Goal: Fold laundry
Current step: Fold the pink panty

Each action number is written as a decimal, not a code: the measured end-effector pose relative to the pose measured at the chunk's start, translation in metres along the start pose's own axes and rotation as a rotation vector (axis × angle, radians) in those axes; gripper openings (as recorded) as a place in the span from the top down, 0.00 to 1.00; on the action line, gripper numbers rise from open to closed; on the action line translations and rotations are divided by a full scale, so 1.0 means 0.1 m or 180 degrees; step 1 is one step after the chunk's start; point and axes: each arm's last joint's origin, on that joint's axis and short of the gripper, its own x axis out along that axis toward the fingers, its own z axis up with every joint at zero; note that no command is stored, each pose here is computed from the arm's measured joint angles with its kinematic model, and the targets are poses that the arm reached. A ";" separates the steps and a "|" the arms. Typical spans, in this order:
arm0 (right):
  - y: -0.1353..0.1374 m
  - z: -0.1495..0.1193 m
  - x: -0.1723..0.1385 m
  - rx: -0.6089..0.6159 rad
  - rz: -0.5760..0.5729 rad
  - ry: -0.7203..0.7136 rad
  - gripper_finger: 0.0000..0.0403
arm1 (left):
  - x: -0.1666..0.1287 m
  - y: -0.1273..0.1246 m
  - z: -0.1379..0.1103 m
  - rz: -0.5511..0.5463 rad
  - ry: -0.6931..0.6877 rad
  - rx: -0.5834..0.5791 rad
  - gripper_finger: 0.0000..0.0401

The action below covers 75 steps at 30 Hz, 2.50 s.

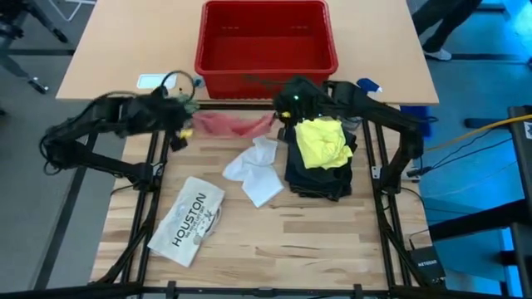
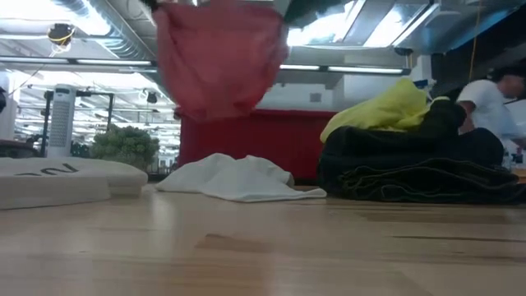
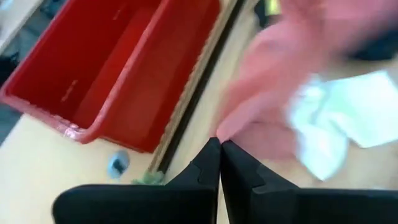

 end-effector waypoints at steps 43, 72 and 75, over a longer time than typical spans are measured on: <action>0.31 -0.37 0.57 0.0066 0.1019 0.0426 1.00 | 0.03 -0.47 -0.45 -0.1479 0.0542 -0.0933 1.00; -0.78 -0.85 1.60 0.0321 0.1536 0.0538 1.00 | 1.35 -0.56 -1.03 -0.0563 0.0845 -0.1374 1.00; -0.75 -0.88 1.57 0.0311 0.1716 0.0612 1.00 | 1.36 -0.58 -0.99 -0.0934 0.0734 -0.1458 1.00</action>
